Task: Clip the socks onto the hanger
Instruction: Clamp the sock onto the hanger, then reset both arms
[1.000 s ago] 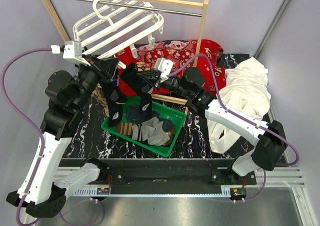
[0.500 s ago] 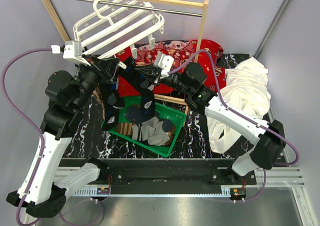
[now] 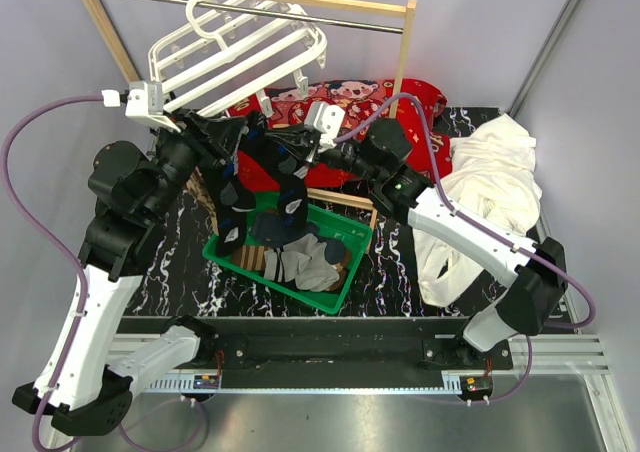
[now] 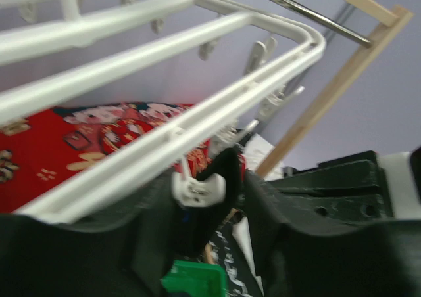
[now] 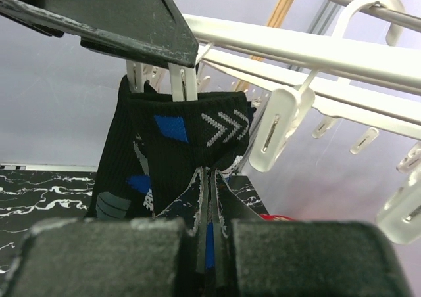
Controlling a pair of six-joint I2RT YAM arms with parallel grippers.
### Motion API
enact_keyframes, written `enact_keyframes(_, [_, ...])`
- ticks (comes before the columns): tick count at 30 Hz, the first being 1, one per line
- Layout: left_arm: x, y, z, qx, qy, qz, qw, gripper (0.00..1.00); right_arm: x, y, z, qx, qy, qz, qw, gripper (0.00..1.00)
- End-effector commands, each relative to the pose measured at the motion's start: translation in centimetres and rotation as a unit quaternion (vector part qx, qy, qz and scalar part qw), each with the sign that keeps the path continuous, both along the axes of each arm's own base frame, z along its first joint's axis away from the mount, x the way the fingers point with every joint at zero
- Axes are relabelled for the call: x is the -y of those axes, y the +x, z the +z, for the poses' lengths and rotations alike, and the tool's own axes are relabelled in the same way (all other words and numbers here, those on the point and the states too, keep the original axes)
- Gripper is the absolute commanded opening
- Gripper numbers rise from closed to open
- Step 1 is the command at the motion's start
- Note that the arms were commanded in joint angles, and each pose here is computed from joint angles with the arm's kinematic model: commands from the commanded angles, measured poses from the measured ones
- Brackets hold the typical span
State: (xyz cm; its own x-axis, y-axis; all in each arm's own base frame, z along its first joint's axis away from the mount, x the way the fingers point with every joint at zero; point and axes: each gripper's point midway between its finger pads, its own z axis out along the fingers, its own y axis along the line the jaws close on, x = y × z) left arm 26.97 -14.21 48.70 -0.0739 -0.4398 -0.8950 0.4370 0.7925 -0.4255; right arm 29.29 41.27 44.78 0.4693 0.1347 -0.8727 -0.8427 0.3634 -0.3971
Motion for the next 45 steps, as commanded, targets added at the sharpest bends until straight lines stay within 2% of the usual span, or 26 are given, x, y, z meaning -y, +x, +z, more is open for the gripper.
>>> enact_keyframes(1, [-0.2, -1.6, 3.4, 0.048, -0.018, -0.013, 0.999, 0.58, 0.5, -0.4, 3.3, 0.031, 0.03, 0.007, 0.999, 0.0])
enact_keyframes(2, [-0.3, -1.7, 3.5, 0.049, -0.019, -0.011, 0.999, 0.61, 0.5, -0.4, 3.3, 0.03, 0.03, 0.008, 0.999, 0.0])
enact_keyframes(3, [-0.4, -1.6, 3.5, 0.049, -0.018, -0.007, 0.999, 0.68, 0.5, -0.5, 3.4, 0.031, 0.031, 0.008, 0.999, 0.0])
enact_keyframes(11, [-1.3, -2.3, 4.3, 0.06, -0.015, 0.008, 0.998, 0.86, 0.3, -0.6, 3.8, 0.029, 0.035, 0.014, 0.999, 0.0])
enact_keyframes(14, [-1.8, -2.7, 4.5, 0.064, -0.014, 0.016, 0.998, 0.91, -0.1, -0.4, 3.5, 0.022, 0.033, 0.02, 0.999, 0.05])
enact_keyframes(17, [-2.2, -3.2, 4.5, 0.067, -0.01, 0.02, 0.998, 0.95, -0.5, -0.3, 3.3, 0.011, 0.03, 0.027, 0.999, 0.2])
enact_keyframes(18, [-2.6, -3.5, 4.7, 0.07, -0.01, 0.027, 0.997, 0.96, -0.5, -0.3, 3.3, 0.009, 0.03, 0.025, 0.999, 0.34])
enact_keyframes(20, [-3.3, -3.6, 4.6, 0.07, -0.004, 0.044, 0.997, 0.99, -0.3, -0.1, 3.2, 0.001, 0.03, 0.019, 0.999, 0.46])
enact_keyframes(21, [-3.7, -4.1, 4.7, 0.075, -0.003, 0.05, 0.996, 0.99, -0.1, 0.2, 3.2, -0.005, 0.032, 0.008, 0.999, 0.58])
enact_keyframes(23, [-4.7, -4.3, 4.4, 0.073, 0.007, 0.071, 0.995, 0.99, 0.5, 0.6, 3.0, -0.018, 0.031, -0.012, 0.999, 0.67])
enact_keyframes(24, [-5.2, -5.0, 4.6, 0.079, 0.007, 0.079, 0.994, 0.99, 1.0, 1.2, 3.0, -0.026, 0.034, -0.034, 0.998, 0.76])
enact_keyframes(28, [-7.8, -6.5, 3.9, 0.077, 0.019, 0.127, 0.989, 0.99, 2.9, 2.5, 1.0, -0.068, 0.02, -0.101, 0.992, 0.9])
enact_keyframes(32, [-11.1, -8.4, 3.1, 0.079, 0.026, 0.19, 0.978, 0.99, 6.4, 3.0, 0.2, -0.105, 0.018, -0.171, 0.98, 0.98])
enact_keyframes(38, [-15.6, -12.5, 1.6, 0.101, 0.021, 0.264, 0.959, 0.99, 14.0, 3.4, -2.2, -0.171, 0.028, -0.316, 0.933, 1.0])
enact_keyframes(40, [-16.6, -13.0, 0.5, 0.097, 0.025, 0.284, 0.954, 0.99, 17.1, 3.6, -4.2, -0.195, 0.027, -0.378, 0.905, 1.0])
enact_keyframes(41, [-17.3, -13.9, -0.2, 0.1, 0.023, 0.293, 0.951, 0.99, 19.0, 2.9, -3.6, -0.196, 0.043, -0.398, 0.895, 1.0])
enact_keyframes(42, [-17.7, -14.3, -0.7, 0.097, 0.023, 0.3, 0.949, 0.99, 20.9, 2.9, -5.1, -0.21, 0.047, -0.436, 0.874, 1.0])
enact_keyframes(43, [-18.7, -15.4, -1.1, 0.103, 0.012, 0.314, 0.944, 0.99, 23.0, 2.0, -4.6, -0.212, 0.064, -0.455, 0.863, 1.0])
enact_keyframes(44, [-18.9, -15.5, -2.0, 0.098, 0.014, 0.32, 0.942, 0.99, 25.0, 1.7, -5.1, -0.215, 0.074, -0.49, 0.842, 1.0])
enact_keyframes(45, [-19.2, -15.8, -2.5, 0.095, 0.014, 0.324, 0.941, 0.99, 26.2, 1.3, -6.6, -0.223, 0.071, -0.507, 0.829, 1.0])
